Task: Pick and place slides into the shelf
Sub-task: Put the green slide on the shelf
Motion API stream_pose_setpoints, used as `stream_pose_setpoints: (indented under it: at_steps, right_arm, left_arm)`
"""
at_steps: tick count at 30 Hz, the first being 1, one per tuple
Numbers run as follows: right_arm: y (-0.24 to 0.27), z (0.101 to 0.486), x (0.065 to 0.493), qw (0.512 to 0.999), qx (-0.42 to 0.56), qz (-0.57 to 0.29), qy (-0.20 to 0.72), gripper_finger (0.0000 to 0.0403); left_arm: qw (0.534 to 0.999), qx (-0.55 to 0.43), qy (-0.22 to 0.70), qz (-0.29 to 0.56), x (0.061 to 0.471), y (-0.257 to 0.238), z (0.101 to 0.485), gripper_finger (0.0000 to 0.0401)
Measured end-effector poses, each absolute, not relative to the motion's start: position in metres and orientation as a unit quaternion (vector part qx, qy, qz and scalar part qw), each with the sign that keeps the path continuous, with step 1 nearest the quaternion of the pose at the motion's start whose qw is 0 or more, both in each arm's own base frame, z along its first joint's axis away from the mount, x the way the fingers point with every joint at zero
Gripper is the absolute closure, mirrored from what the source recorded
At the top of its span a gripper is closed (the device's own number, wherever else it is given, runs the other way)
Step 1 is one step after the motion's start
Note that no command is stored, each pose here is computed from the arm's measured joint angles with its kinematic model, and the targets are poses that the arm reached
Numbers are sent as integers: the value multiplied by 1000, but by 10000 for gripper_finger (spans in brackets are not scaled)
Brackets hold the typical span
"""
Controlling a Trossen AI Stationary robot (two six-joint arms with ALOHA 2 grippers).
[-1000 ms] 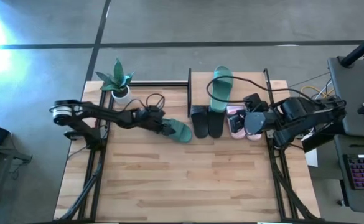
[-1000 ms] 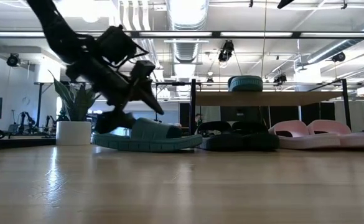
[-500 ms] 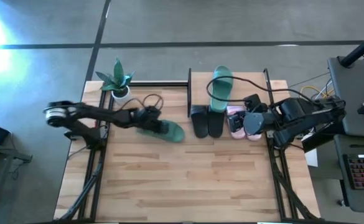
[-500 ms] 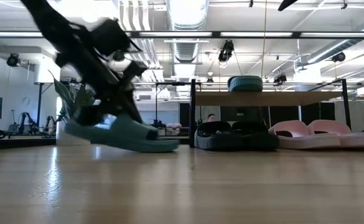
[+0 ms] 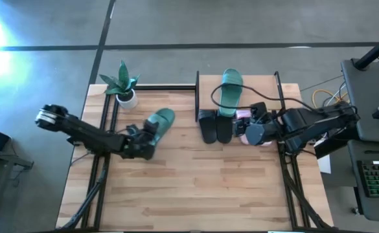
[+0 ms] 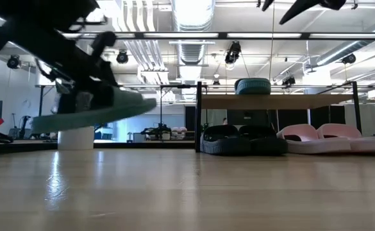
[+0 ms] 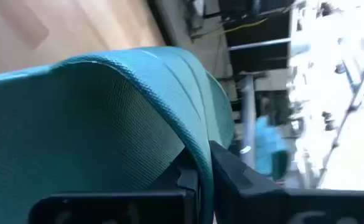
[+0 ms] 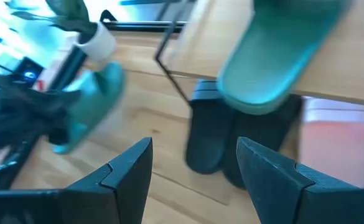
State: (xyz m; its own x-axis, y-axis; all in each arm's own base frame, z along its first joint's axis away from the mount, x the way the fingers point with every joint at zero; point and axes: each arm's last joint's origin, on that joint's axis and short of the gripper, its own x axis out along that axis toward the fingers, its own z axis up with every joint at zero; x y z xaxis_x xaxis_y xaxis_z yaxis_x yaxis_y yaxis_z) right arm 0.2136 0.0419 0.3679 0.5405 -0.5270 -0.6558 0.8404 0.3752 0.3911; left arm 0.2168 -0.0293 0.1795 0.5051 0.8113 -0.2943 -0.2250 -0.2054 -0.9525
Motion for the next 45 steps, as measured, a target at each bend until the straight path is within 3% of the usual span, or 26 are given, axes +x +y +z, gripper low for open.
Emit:
stream_pose_setpoints:
  at_steps: [5,11,24,32,34,36,38,41,45]
  right_arm:
    - [45,366,224,816,362,-401,206,179]
    - [46,366,226,818,364,-396,207,179]
    - [46,366,226,822,357,-387,218,179]
    - [46,366,226,823,353,-387,221,179]
    - [46,366,226,825,348,-386,223,179]
    - [46,365,226,826,344,-386,225,179]
    - [46,365,226,828,338,-385,228,179]
    - [45,365,226,831,329,-384,232,179]
    - [42,364,226,830,325,-389,233,179]
  left_arm:
    - [590,-616,-217,475,252,-27,165,399]
    - [586,-611,-111,520,258,-20,138,376]
    - [572,-644,-81,502,258,-22,144,233]
    - [647,-623,74,432,255,-28,168,181]
    - [731,-545,121,392,253,-29,184,180]
    - [842,-397,168,326,251,-34,211,180]
    - [916,-237,187,262,248,-44,236,180]
    - [953,-47,213,211,244,-54,256,180]
    - [912,163,332,177,241,-54,259,180]
